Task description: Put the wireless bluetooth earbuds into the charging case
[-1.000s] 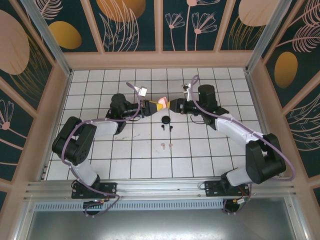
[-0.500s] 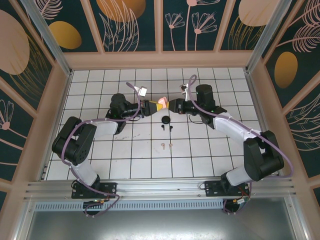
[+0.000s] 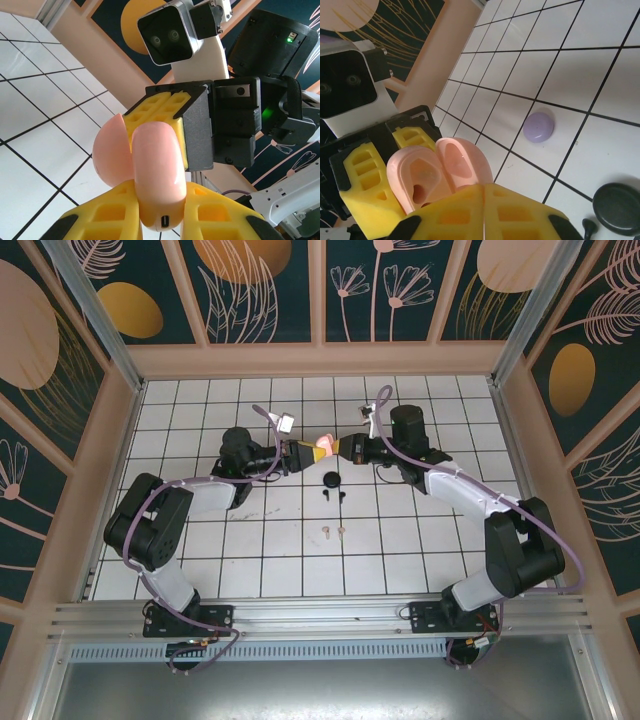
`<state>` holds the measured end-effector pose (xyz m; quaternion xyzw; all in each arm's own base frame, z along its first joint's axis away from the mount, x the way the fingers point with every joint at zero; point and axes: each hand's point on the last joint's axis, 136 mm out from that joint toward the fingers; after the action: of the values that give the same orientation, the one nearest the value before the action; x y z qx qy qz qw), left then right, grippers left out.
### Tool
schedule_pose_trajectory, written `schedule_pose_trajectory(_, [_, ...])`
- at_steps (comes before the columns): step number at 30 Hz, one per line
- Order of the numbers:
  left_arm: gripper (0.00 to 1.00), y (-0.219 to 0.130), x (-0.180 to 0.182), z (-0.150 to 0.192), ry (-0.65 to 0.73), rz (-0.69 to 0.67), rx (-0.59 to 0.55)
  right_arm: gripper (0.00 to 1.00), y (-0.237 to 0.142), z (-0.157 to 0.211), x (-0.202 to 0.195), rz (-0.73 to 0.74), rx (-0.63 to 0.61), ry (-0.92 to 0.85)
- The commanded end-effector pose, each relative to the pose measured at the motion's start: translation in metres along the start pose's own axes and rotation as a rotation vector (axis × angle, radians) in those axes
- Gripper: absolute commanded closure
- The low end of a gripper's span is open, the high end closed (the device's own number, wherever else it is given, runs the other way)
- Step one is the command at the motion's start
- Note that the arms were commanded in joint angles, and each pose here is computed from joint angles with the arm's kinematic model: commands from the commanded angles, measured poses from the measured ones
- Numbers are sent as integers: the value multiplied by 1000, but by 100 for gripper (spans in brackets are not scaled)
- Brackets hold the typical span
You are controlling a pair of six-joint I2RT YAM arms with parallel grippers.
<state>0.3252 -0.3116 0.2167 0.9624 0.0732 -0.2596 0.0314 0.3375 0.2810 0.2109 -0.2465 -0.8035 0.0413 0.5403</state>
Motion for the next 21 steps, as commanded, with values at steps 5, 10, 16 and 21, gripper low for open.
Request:
schedule_pose_trajectory(5, [100,4,-13,-13,50,41,-24,100,-1,-7,19,-48,-19,-42])
schedule_pose_trajectory(10, [83,4,-8,-13,38,18,-32,100,-3,-9,21,-41,-30,-52])
schedule_pose_trajectory(16, [53,3,2,-15,40,-48,-53,100,-5,-13,10,26,-59,-67])
schedule_pose_trajectory(21, [43,-3,6,-24,68,-113,-76,100,-9,-19,-1,89,-81,-75])
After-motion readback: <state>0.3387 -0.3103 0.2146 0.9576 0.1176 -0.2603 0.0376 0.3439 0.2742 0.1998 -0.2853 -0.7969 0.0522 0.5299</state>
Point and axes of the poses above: each hand's point on the last joint's axis, 136 mm out from that joint toward the fingers, its own y axis out along the fingers, its own x axis along the line the jaws close on, z = x × y, and after that the axes turned 15 degrees about y, right-handed
